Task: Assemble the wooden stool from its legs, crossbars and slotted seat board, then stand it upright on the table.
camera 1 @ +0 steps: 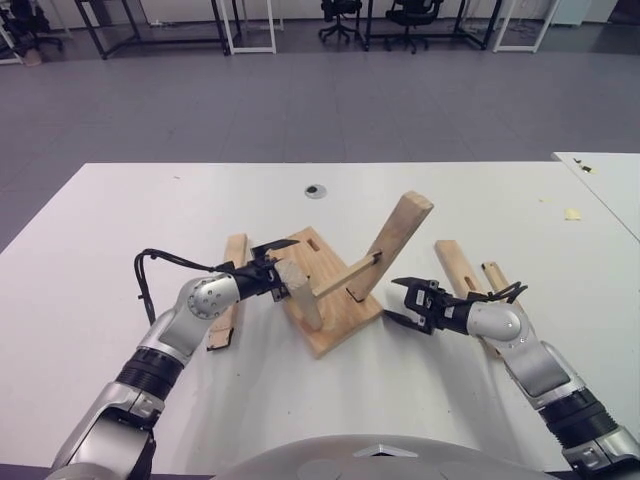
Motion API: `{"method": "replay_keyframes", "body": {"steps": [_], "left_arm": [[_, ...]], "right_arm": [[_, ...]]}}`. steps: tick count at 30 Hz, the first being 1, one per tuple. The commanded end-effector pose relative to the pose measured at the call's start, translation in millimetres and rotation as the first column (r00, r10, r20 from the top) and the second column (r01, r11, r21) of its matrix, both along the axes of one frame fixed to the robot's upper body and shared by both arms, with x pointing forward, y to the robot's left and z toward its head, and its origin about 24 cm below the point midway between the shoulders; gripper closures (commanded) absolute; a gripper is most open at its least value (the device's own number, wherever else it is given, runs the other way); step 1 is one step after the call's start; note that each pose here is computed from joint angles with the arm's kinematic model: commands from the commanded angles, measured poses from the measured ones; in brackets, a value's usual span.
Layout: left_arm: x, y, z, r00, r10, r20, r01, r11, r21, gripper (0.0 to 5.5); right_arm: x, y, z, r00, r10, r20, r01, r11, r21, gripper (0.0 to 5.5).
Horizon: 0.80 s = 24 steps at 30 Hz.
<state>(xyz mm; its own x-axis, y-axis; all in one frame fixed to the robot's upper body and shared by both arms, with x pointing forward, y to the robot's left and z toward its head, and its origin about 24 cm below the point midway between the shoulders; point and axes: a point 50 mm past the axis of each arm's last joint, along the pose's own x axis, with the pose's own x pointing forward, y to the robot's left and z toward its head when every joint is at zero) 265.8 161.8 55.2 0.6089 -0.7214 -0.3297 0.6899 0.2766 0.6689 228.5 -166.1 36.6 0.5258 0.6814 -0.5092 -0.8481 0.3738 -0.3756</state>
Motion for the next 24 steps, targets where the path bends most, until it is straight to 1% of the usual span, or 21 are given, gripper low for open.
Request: {"method": "replay_keyframes", "body": {"steps": [1, 3, 4, 6, 10, 12, 16, 19, 21, 23, 24], "left_arm": [[-11.6, 28.7, 41.9, 0.998, -0.007, 0.069, 0.009, 1.000, -0.026, 1.52], [-16.8, 44.8, 54.5, 0.997, -0.001, 0.079, 0.000, 1.000, 0.009, 1.52], [-19.4, 52.3, 52.0, 0.998, -0.007, 0.060, 0.004, 0.998, 0.057, 1.52], [-25.2, 60.7, 37.5, 1.000, -0.030, 0.001, 0.030, 0.988, 0.149, 1.52], [-33.3, 61.7, -2.1, 0.991, -0.075, -0.106, 0.098, 0.968, 0.233, 1.52], [-30.7, 53.1, -15.6, 0.989, -0.099, -0.111, 0.122, 0.966, 0.229, 1.52], [-6.3, 19.4, -21.2, 0.994, -0.112, -0.016, 0.113, 0.983, 0.145, 1.52], [9.9, 2.7, -19.4, 0.995, -0.096, 0.032, 0.092, 0.991, 0.095, 1.52], [16.2, -2.6, -22.4, 0.996, -0.082, 0.037, 0.079, 0.993, 0.084, 1.52], [17.8, -2.7, -23.6, 0.996, -0.074, 0.041, 0.071, 0.994, 0.077, 1.52], [16.6, 0.9, -20.6, 0.997, -0.059, 0.049, 0.056, 0.997, 0.062, 1.52]], "right_arm": [[6.5, -6.2, -3.6, 0.998, -0.060, 0.015, 0.060, 0.997, -0.045, 2.33], [13.9, -7.7, -2.6, 0.995, -0.081, 0.050, 0.084, 0.995, -0.055, 2.33], [17.8, -7.5, -2.3, 0.994, -0.089, 0.065, 0.093, 0.994, -0.059, 2.33], [25.6, -3.3, -2.1, 0.993, -0.078, 0.088, 0.084, 0.994, -0.067, 2.33], [38.3, 8.8, -3.0, 0.993, -0.013, 0.119, 0.024, 0.995, -0.092, 2.33], [40.3, 14.1, -4.7, 0.994, 0.021, 0.111, -0.011, 0.995, -0.097, 2.33], [26.5, 18.7, -11.0, 0.994, 0.095, 0.048, -0.090, 0.991, -0.095, 2.33], [23.4, 10.7, -8.1, 0.997, 0.039, 0.061, -0.034, 0.996, -0.081, 2.33], [20.8, 2.0, -3.8, 0.995, -0.041, 0.086, 0.046, 0.997, -0.064, 2.33], [20.5, -9.6, 1.2, 0.977, -0.160, 0.138, 0.171, 0.983, -0.067, 2.33], [18.8, -19.1, 6.1, 0.948, -0.267, 0.175, 0.280, 0.959, -0.052, 2.33]]}}
